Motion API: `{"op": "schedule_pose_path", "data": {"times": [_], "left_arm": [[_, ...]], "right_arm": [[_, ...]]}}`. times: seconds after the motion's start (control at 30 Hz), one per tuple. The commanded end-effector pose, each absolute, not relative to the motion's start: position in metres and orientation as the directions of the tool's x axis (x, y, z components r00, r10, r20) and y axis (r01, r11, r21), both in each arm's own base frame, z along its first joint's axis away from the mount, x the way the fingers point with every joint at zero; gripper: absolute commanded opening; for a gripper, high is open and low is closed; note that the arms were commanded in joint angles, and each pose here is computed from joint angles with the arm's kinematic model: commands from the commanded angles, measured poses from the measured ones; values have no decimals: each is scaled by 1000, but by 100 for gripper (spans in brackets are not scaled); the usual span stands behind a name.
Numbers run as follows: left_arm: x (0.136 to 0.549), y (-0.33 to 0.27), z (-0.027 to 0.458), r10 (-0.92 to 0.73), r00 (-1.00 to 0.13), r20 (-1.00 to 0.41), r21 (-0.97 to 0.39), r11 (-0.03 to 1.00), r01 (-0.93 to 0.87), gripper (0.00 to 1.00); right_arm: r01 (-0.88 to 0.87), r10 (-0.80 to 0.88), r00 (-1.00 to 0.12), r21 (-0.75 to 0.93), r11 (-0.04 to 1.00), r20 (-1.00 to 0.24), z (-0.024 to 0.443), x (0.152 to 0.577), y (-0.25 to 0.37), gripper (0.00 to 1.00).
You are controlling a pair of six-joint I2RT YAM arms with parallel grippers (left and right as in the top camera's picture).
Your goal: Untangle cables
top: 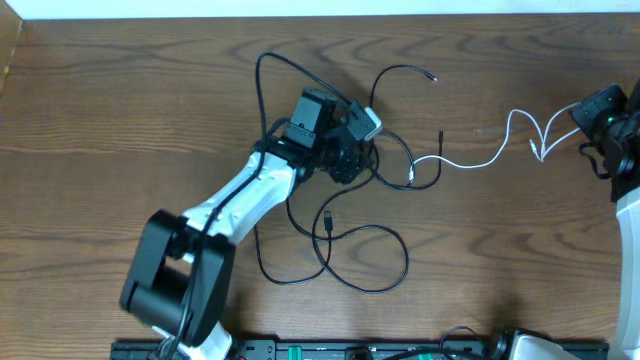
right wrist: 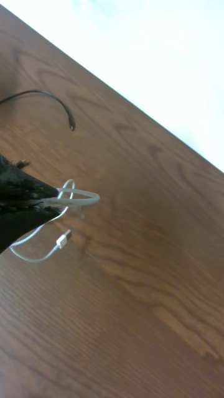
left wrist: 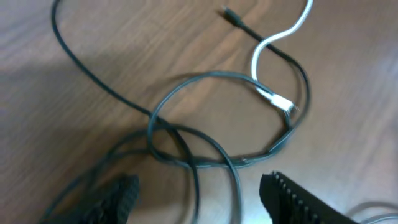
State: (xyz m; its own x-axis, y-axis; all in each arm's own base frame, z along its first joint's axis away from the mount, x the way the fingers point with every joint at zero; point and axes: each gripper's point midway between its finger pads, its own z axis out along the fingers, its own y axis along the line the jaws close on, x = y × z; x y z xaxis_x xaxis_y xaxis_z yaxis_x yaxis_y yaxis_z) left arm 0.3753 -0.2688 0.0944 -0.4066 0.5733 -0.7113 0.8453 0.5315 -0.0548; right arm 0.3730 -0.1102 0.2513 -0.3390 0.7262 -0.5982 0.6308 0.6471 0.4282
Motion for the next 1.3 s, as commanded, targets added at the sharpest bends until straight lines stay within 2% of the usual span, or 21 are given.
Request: {"op": "schedule_pose_path", "data": {"times": [0.0, 0.07, 0.1, 0.47, 0.83, 1.0, 1.27], "left_arm": [[390, -272, 79, 585, -371, -721, -9, 529, 849, 64], [396, -275, 74, 578, -358, -733, 3, 529, 848, 54], [399, -277, 71, 576, -353, -737, 7, 530, 848, 53], [417, -285, 49, 560, -321, -764, 37, 535, 844, 54], [417, -285, 15, 561, -370, -741, -3, 547, 837, 55], [426, -289, 14, 494, -408, -768, -45, 593, 804, 55], [431, -291, 16, 465, -415, -782, -58, 608, 791, 55]], "right_arm": [[589, 708, -371, 438, 679, -601, 257, 372, -101, 1], [577, 708, -383, 444, 685, -593, 257, 373, -97, 1], [568, 704, -393, 446, 691, -591, 257, 373, -95, 1], [580, 710, -423, 434, 689, -563, 249, 366, -92, 1], [574, 711, -447, 436, 693, -542, 245, 364, -85, 1], [567, 698, -468, 422, 707, -542, 243, 362, -82, 1], [577, 701, -481, 411, 706, -527, 239, 358, -81, 1]]}}
